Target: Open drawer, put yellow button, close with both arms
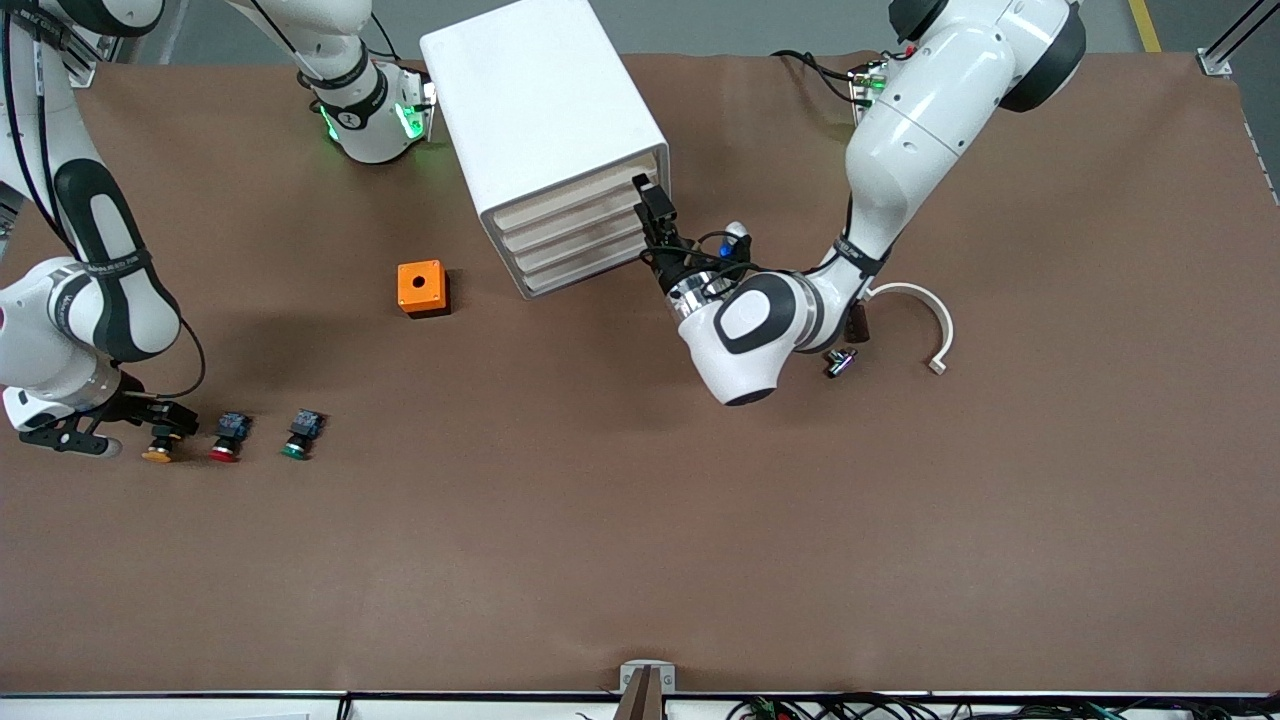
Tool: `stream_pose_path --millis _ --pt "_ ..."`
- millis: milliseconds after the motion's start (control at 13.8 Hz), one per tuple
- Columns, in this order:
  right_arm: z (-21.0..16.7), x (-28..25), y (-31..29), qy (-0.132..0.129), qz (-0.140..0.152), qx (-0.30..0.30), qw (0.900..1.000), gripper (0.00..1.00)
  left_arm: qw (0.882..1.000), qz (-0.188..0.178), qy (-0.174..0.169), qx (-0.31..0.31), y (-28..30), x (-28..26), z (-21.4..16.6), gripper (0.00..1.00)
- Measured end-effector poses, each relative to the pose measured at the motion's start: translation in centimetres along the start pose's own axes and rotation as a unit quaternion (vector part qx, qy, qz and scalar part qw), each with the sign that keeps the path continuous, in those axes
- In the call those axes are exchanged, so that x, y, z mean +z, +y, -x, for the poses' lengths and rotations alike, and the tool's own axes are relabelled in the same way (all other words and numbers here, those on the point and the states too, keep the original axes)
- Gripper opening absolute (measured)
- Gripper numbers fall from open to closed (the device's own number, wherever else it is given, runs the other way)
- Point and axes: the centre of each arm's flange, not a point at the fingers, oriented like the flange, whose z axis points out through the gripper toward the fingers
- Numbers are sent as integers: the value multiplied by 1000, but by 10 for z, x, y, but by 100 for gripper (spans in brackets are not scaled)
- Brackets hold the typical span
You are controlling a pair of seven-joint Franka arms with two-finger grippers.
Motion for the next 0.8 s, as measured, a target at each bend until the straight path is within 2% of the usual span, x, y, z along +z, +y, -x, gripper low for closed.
stream_pose_path --millis 218,291,364,436,509,582,655,727,800 --pt "-2 2 1 1 1 -8 1000 100 1000 6 10 0 5 23 10 68" --pt "-2 4 4 0 1 -9 1000 100 1000 9 14 0 6 31 13 67" --pt "-2 6 7 -1 1 -9 1000 100 1000 11 16 1 6 37 16 59" --pt "-2 7 9 -1 2 -10 1000 100 1000 12 19 1 6 42 18 59" --pt "-2 8 10 -1 2 -11 1000 91 1000 12 21 1 6 45 19 51" --pt "-2 8 10 -2 1 -11 1000 81 1000 12 21 3 6 47 19 38" --pt "-2 8 10 -2 1 -11 1000 68 1000 9 19 13 5 47 20 29" --pt "-2 8 9 -2 1 -11 1000 56 999 6 15 28 4 46 21 29" --pt "-2 8 9 -2 1 -11 1000 46 999 2 12 38 3 46 22 24"
